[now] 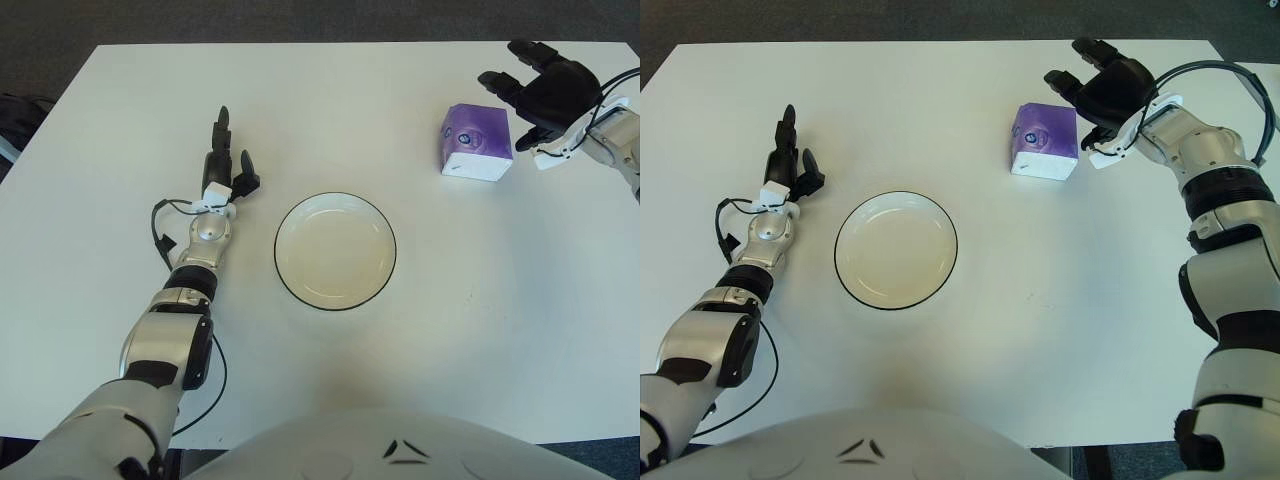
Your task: Put the tissue paper into the plate.
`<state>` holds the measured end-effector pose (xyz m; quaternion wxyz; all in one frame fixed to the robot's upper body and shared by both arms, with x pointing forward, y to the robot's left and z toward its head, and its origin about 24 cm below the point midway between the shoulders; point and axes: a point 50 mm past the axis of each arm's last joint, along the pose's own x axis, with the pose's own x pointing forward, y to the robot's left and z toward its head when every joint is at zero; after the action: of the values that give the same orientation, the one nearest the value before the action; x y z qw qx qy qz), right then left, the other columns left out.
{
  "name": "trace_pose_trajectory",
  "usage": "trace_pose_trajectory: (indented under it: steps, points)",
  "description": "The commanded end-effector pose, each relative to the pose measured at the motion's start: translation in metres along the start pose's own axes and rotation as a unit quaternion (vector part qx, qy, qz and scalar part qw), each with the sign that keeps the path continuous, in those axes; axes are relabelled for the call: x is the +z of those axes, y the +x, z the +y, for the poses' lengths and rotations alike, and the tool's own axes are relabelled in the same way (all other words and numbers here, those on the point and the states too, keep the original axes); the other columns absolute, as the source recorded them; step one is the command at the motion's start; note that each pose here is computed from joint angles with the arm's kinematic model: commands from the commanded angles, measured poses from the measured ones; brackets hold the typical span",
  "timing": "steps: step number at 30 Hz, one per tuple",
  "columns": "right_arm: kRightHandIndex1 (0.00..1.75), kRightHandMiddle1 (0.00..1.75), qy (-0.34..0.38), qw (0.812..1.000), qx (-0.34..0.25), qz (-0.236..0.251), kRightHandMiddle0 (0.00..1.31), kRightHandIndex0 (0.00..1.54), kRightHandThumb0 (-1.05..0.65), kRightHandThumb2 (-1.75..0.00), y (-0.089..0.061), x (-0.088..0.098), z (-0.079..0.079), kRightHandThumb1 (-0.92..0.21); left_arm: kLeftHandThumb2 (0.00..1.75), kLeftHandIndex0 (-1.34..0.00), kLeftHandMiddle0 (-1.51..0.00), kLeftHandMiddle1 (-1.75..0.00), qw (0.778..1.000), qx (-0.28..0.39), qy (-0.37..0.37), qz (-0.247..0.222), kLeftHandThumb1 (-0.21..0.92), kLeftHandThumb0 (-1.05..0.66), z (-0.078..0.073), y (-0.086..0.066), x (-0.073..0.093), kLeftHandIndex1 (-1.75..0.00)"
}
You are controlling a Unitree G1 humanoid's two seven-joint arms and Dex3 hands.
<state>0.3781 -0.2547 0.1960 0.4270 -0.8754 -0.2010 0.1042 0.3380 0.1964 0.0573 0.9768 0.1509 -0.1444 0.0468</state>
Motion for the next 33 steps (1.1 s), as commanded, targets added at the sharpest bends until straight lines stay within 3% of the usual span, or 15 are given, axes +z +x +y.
trace_pose_trajectory:
  steps: [1, 14, 33]
  points:
    - [0.00, 0.17, 0.022, 0.998, 0.047, -0.022, 0.00, 0.00, -0.94, -0.15, -0.004, 0.015, 0.021, -0.79, 1.09, 0.00, -0.05, 0.00, 0.986, -0.017, 0.013, 0.168, 0.92, -0.92, -0.002, -0.085, -0.070, -0.06]
    - [0.01, 0.18, 0.049, 0.994, 0.089, -0.050, 0.00, 0.01, -0.90, -0.19, -0.012, 0.040, 0.048, -0.80, 1.08, 0.00, -0.05, 0.00, 0.984, -0.012, 0.005, 0.178, 0.92, -0.92, -0.001, -0.086, -0.072, -0.04]
    - [0.02, 0.18, 0.070, 0.988, 0.101, -0.089, 0.00, 0.07, -0.83, -0.25, -0.019, 0.058, 0.061, -0.81, 1.05, -0.01, -0.05, 0.00, 0.984, -0.011, 0.005, 0.180, 0.92, -0.91, -0.002, -0.085, -0.072, -0.03]
